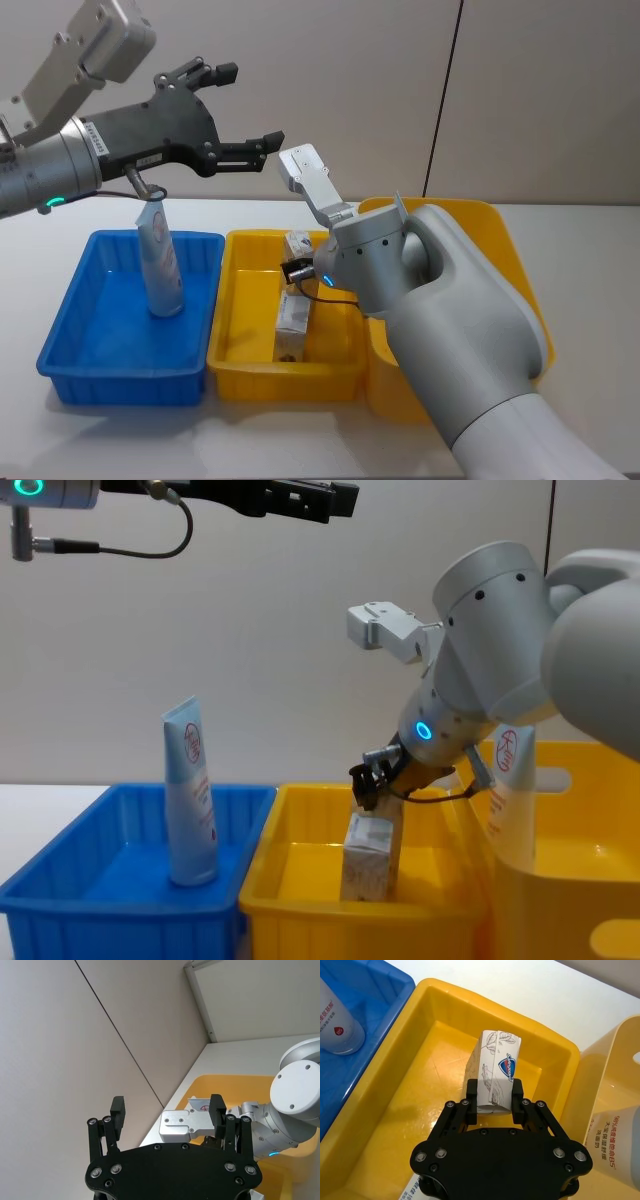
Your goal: Bimanual collaborative sorting of washing and personal care products
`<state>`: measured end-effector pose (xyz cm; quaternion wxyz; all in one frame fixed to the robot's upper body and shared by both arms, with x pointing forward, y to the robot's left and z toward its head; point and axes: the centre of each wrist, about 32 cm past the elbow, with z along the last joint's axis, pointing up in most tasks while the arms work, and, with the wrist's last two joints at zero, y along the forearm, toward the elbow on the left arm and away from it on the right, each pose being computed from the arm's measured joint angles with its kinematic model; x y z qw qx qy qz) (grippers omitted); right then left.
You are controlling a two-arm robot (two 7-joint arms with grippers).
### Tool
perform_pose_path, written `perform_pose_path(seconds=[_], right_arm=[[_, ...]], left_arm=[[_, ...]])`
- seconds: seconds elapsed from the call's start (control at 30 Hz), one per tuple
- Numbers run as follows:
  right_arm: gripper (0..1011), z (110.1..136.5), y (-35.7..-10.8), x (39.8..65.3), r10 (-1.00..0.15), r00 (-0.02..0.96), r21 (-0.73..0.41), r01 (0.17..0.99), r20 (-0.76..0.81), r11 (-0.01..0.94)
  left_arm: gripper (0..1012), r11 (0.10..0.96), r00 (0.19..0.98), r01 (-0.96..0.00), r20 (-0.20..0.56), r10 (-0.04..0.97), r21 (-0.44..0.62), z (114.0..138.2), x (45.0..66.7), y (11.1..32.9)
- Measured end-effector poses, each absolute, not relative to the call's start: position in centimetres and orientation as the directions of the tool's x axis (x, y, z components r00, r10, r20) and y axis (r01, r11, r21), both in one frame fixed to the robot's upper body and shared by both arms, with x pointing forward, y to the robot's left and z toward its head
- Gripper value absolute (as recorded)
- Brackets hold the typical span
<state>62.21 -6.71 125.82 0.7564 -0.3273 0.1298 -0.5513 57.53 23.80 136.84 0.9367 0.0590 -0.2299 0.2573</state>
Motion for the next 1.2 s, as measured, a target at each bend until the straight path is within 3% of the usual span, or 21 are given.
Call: perform_pose_path(seconds=[0.5,1.2], right_arm=[[330,126.6,-7.8,61.9,-0.910,0.386,-0.609,0.762,0.154,0.221],[330,130.2,-13.1,61.0,-0.865,0.478,-0.481,0.801,0.156,0.356]], left_arm=[[1002,0.861,0.762,-0.509,0.461,0.455,-0.008,136.8,57.5,23.8],[1001,0.861,0.762,-0.509,0.461,0.455,-0.008,136.8,57.5,23.8]])
